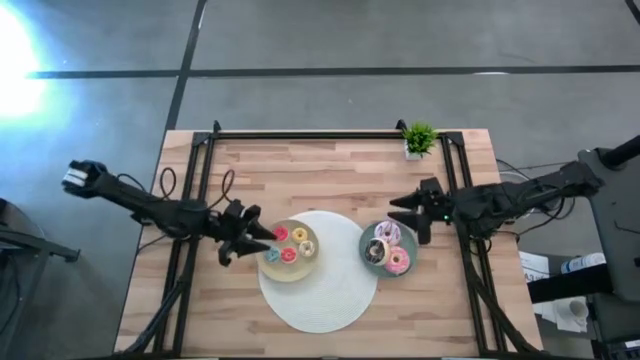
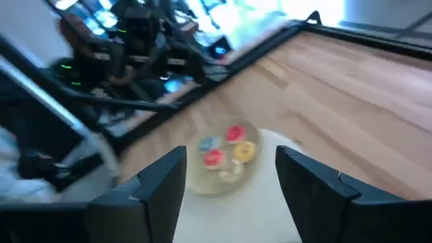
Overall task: Pick & Place donuts
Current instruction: Return to Home Position
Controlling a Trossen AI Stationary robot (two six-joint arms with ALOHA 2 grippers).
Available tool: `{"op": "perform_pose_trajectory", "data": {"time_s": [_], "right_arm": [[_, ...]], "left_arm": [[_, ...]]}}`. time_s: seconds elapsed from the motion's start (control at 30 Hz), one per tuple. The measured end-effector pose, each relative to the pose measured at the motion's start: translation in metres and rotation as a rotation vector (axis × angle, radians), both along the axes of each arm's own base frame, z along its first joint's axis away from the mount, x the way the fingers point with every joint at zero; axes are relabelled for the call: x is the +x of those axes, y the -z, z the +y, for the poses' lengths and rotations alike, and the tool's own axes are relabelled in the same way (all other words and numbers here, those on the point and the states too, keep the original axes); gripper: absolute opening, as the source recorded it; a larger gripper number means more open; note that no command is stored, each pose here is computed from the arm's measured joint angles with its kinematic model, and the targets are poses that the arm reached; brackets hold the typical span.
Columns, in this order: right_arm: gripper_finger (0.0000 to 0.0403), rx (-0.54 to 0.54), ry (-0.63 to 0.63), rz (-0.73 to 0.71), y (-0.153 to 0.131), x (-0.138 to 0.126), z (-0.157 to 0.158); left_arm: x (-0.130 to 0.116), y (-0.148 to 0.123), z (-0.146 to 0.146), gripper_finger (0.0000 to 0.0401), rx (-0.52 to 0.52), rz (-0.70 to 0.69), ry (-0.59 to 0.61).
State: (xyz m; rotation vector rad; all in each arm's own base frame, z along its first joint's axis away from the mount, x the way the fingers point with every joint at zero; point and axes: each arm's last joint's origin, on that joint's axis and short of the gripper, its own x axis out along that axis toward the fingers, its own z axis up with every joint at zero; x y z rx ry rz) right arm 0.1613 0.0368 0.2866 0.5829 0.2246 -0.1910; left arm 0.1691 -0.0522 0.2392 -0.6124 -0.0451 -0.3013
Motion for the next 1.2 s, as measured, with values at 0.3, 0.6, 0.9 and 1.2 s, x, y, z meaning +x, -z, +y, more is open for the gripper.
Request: {"op": "perform_pose_trajectory", "data": {"time_s": [0.3,0.6,0.9,1.2], "right_arm": [[0.0219,0.065,-0.056,0.05,0.032,-0.001,-0.009],[0.0219,0.035,0.023,0.135,0.059,-0.009,-0.013],[0.0219,0.026,0.02,0.179,0.07,-0.009,-0.013],[0.0219,0.026,0.02,0.179,0.07,-0.008,-0.013]], "left_arm": [[-0.007,0.027,0.052,0.0161,-0.011,0.051,0.073],[-0.019,0.035,0.069,0.0161,0.024,0.049,0.041],[-0.033,0.062,0.066,0.0161,-0.037,0.081,0.028],[-0.037,0.066,0.065,0.0161,-0.08,0.095,0.032]]}}
